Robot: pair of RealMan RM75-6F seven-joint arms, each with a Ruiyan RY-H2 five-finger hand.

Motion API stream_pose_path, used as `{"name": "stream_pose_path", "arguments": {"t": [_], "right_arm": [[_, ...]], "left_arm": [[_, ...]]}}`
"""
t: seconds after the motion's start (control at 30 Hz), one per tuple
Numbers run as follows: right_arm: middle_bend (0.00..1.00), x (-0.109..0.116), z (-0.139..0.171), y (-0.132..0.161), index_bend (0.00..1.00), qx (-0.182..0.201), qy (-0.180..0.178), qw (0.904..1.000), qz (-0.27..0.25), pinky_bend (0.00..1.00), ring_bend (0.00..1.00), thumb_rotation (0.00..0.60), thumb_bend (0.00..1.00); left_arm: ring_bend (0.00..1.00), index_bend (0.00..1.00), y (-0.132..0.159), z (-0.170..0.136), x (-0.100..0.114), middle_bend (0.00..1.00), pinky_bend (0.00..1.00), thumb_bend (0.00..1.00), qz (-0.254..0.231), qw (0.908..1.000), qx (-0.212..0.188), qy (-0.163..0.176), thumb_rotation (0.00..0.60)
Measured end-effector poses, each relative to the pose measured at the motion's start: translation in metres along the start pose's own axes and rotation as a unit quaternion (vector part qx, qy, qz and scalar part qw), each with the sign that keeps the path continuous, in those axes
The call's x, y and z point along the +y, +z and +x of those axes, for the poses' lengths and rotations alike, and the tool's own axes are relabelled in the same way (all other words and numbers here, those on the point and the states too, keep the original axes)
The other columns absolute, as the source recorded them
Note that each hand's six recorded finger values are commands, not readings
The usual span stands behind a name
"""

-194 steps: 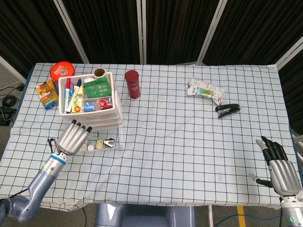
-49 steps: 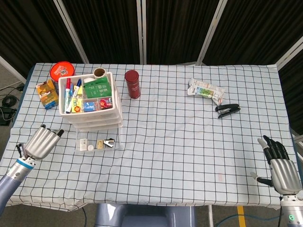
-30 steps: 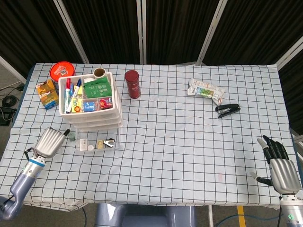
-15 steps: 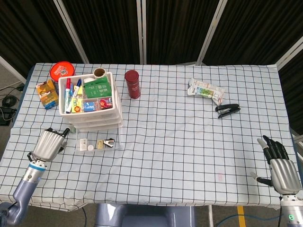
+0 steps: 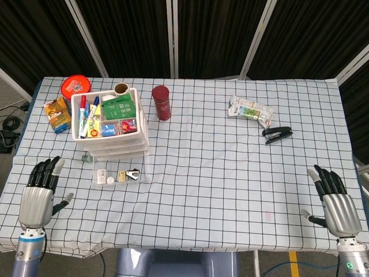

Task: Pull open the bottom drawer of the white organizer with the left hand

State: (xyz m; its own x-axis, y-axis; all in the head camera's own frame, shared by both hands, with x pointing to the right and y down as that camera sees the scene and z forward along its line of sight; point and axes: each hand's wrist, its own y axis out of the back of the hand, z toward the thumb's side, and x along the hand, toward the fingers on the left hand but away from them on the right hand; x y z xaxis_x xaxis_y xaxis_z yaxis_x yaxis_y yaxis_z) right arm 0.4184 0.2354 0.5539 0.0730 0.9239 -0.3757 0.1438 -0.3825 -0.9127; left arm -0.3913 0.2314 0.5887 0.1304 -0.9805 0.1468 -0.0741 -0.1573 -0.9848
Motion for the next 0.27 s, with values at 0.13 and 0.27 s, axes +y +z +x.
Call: {"name": "stream_pose_path", "arguments": {"t": [0.13, 0.27], "right_arm": [[0.00, 0.001, -0.001, 0.001, 0.00, 0.007, -0.009, 0.9999, 0.006, 0.00, 0.00, 0.600, 0.03], [0.00, 0.002, -0.001, 0.003, 0.00, 0.014, -0.018, 0.9997, 0.010, 0.00, 0.00, 0.600, 0.03]], "left_arm": [[0.00, 0.00, 0.000, -0.017, 0.013, 0.00, 0.00, 0.08, 0.001, 0.9989, 0.036, -0.030, 0.600], [0.00, 0.00, -0.008, -0.032, 0.021, 0.00, 0.00, 0.08, -0.002, 0.9963, 0.069, -0.051, 0.600]]}}
